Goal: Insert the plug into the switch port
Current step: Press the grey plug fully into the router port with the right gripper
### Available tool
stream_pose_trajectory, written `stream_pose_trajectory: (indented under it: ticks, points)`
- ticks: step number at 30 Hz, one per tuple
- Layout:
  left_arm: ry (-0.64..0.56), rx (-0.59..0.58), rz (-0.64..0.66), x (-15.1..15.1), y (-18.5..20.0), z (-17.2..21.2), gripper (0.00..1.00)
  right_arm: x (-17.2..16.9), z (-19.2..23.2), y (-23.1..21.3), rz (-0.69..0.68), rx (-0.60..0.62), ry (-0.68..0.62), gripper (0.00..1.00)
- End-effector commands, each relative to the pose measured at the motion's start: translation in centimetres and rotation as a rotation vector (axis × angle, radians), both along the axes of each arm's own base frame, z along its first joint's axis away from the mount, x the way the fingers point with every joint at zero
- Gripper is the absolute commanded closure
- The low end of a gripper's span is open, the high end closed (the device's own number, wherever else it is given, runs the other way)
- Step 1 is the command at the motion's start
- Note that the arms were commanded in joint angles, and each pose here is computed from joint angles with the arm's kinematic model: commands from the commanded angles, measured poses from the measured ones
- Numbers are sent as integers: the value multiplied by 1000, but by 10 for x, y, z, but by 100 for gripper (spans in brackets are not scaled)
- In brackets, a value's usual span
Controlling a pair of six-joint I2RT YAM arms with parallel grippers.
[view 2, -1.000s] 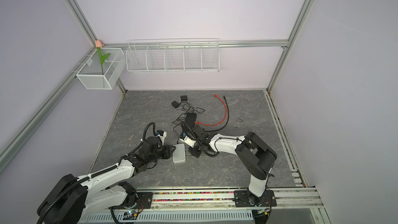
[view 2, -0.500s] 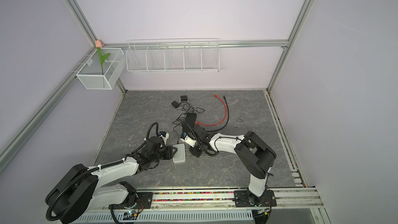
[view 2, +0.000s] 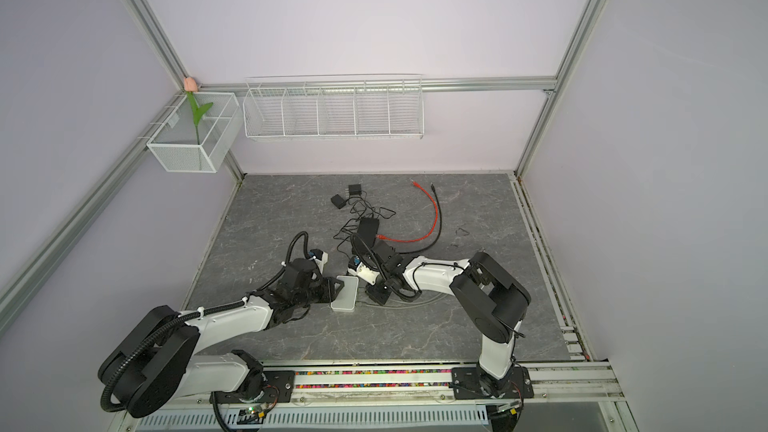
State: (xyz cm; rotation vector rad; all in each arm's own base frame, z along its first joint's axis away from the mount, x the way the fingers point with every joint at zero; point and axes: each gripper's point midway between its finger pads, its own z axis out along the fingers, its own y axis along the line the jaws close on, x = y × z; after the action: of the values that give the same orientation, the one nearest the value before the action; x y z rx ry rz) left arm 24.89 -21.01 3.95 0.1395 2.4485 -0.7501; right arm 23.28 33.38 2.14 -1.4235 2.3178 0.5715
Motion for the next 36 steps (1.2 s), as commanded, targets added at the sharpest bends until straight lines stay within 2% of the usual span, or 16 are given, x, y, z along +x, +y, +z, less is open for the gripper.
stream_pose_trajectory:
  ticks: [1,17,26,36]
  points:
    - [-8,-64,-52,3,-18,12,68,0,-4,6,5,10,25,92]
    - [5,-78,-88,2,-26,11,70,13,9,20,11,34,-6,92]
    - [-15,-25,-11,8,-7,10,69,10,18,4,-8,13,-47,79]
    - [-35,-21,39,11,7,19,69,-5,45,-17,-11,34,-99,75]
